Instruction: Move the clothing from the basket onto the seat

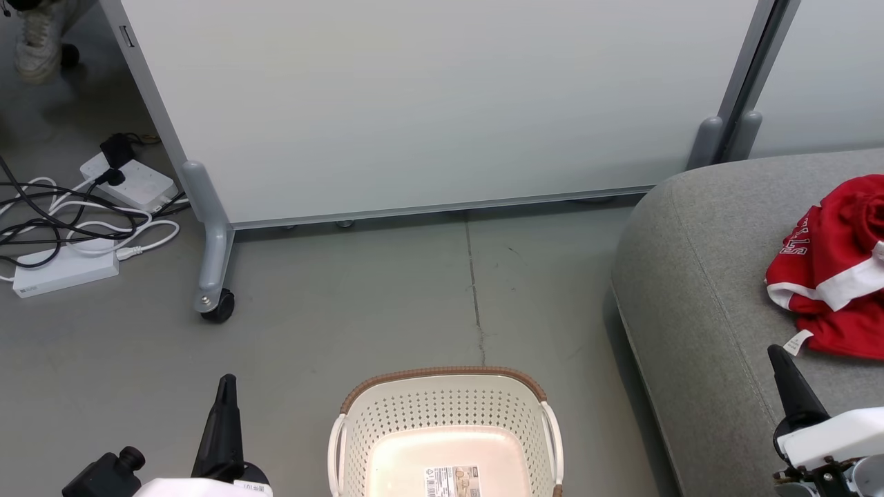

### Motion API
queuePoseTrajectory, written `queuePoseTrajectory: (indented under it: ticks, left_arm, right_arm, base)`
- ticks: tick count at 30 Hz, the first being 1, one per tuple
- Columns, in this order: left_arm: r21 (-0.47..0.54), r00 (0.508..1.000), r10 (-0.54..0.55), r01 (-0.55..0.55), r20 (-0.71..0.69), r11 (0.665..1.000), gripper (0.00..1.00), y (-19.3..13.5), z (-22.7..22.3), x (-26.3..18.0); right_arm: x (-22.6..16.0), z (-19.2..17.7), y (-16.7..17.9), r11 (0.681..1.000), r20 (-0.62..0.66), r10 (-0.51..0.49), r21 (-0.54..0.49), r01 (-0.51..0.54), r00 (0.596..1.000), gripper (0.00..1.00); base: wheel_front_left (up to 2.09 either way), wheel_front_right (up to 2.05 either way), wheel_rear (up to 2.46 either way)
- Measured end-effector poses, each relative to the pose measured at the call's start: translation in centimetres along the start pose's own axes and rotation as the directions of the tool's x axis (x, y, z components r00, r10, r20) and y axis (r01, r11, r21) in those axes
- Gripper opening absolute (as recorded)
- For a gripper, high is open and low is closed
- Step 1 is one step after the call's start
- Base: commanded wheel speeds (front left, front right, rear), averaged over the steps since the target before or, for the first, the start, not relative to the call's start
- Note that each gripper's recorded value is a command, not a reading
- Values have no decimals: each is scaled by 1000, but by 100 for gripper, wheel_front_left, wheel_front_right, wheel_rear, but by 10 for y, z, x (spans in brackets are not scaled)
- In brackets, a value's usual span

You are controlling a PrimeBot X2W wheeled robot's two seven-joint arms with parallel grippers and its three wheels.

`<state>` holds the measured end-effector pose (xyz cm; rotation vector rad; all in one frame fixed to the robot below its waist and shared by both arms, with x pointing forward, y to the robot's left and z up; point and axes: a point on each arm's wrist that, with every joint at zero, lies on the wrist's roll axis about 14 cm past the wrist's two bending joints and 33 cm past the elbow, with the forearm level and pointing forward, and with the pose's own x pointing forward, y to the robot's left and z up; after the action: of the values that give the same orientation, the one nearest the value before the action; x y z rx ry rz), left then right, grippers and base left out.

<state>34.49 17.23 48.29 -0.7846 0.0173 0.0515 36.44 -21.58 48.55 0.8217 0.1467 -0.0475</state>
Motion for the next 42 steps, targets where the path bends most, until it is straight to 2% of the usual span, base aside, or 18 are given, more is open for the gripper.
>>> queuePoseTrajectory:
  ticks: [19,42]
  left_arm:
    - [-238,1000,-4,8,16,971,0,-10,1,8]
    - [-455,1000,1,12,28,891,0,-17,1,15]
  right_arm:
    - [10,8,-3,973,-13,16,232,-12,1000,0]
    - [20,19,-1,898,-8,60,437,-51,998,0]
  base:
    - [0,0,0]
    - [0,0,0]
